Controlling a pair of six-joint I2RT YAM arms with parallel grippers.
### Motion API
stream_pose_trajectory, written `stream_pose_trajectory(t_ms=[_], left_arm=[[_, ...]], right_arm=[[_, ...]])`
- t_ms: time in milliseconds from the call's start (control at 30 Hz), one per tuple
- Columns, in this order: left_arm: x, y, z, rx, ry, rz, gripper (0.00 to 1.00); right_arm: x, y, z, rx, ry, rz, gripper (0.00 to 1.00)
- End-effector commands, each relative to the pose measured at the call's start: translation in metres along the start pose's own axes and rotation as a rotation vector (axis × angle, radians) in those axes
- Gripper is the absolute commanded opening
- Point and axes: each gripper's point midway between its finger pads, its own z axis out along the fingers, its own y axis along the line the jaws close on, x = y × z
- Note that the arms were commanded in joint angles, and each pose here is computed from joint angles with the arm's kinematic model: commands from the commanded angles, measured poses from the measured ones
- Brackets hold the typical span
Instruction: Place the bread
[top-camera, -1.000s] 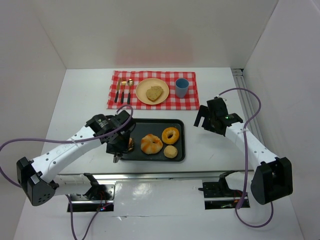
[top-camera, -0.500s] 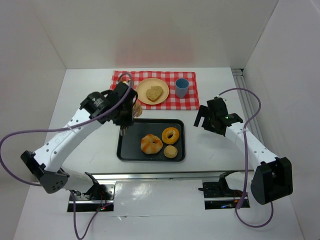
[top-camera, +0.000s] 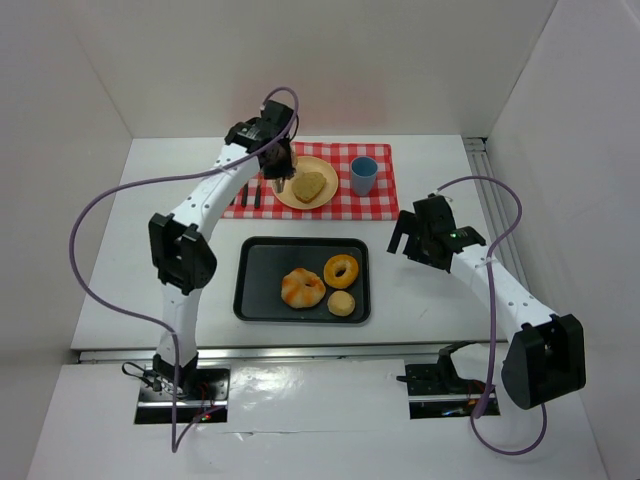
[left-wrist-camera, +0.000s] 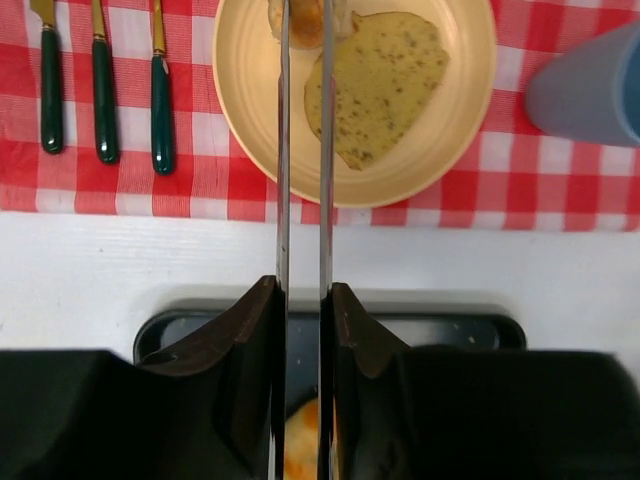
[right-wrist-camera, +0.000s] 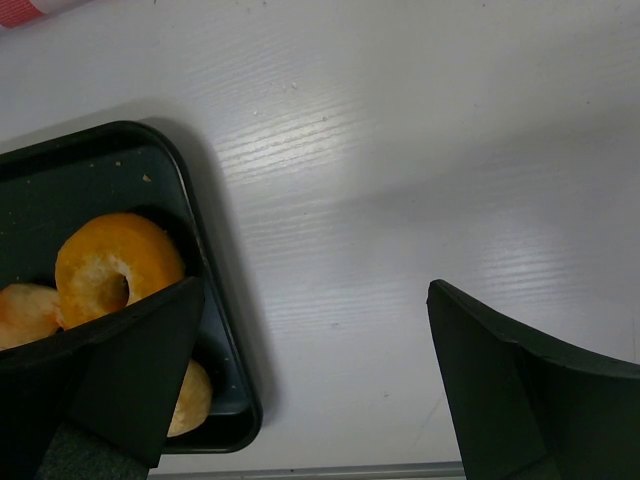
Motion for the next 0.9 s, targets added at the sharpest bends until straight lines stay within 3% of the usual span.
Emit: stream_pose_trajectory(t_ms=[0,67,233,333,533,667,800,867], left_arm=[[-0.020,-0.012,0.006,0.050,-0.055,0.016,0.36],[-0.016,-0.005,0.025,0.044,-0.022,0.004,0.39],[0.003,0.004,0.041,0.026,0.041,0.007,0.59],[-0.004,0.003,0.027,0.041,0.012,0.002,0.62],[-0.027,-0.004,-0.022,0.094,-0.080,-0.007,0.65],[-0.029,-0.013,-0.077,0.135,-0.155,0.028,0.64],[0.006,-0.015,-0.109,0.164,-0.128,0.092,0.64],[0.045,-0.015,-0.105,0.193,-0.059,0.168,0.62]], right_arm=[[-0.015,0.013,-0.010,-0.041,-0.053,0.012,1.00],[-0.013,0.012,-0.010,-0.041,-0.052,0.012,1.00],[-0.013,0.007,-0.010,-0.019,-0.056,0.011,1.00],[-0.013,0.007,-0.010,-0.019,-0.056,0.011,1.00],[-0.012,0.009,-0.010,-0.027,-0.051,0.011,1.00],[-0.012,0.008,-0.012,-0.027,-0.051,0.011,1.00],[-0.016,0.010,-0.016,-0.037,-0.066,0.014,1.00],[-0.019,0.009,-0.018,-0.034,-0.079,0.016,1.00]])
